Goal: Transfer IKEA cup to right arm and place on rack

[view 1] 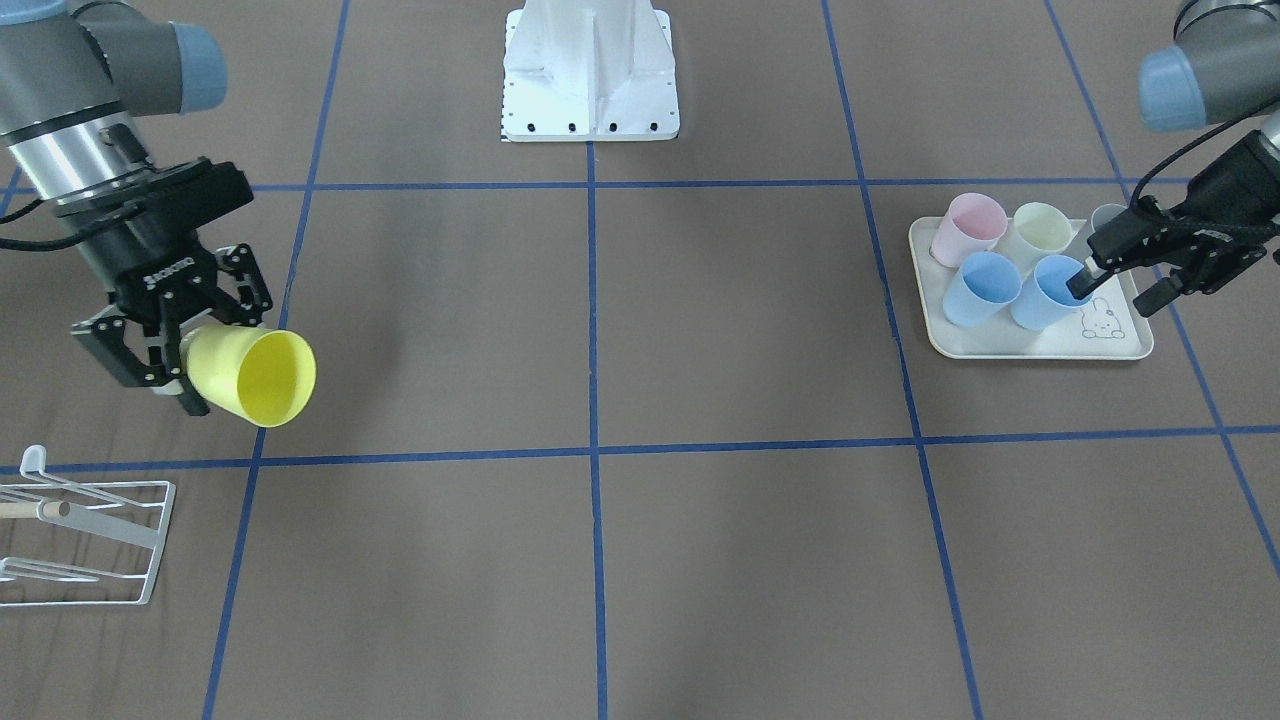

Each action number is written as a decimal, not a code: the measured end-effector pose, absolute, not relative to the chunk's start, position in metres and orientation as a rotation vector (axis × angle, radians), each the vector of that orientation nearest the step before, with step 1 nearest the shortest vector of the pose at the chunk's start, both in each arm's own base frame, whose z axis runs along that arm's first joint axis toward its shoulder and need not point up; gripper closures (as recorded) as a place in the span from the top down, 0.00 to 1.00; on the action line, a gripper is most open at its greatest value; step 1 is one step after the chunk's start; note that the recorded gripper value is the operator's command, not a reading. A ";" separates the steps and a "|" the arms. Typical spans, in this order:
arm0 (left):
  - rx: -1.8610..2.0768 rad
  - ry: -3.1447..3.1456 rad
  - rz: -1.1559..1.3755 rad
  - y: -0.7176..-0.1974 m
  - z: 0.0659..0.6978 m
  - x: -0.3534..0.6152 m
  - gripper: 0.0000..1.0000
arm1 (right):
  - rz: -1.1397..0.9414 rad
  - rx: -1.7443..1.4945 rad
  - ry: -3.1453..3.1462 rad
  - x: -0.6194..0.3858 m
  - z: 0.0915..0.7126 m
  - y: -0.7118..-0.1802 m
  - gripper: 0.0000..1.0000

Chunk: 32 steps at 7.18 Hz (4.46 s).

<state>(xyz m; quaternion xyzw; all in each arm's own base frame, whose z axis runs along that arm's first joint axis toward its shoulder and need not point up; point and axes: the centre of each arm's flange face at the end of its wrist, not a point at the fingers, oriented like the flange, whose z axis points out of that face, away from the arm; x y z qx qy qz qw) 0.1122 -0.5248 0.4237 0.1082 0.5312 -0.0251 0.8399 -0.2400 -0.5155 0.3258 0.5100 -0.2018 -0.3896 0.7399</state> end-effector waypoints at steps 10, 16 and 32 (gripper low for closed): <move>0.213 1.098 -0.044 -0.513 0.444 0.104 1.00 | -1.909 0.719 0.724 -0.100 0.456 -0.520 0.16; 0.197 1.094 -0.055 -0.510 0.451 0.103 1.00 | -1.997 0.472 0.957 -0.152 0.465 -0.510 0.17; 0.187 1.094 -0.056 -0.511 0.455 0.106 1.00 | -2.021 0.370 1.036 -0.207 0.495 -0.527 0.46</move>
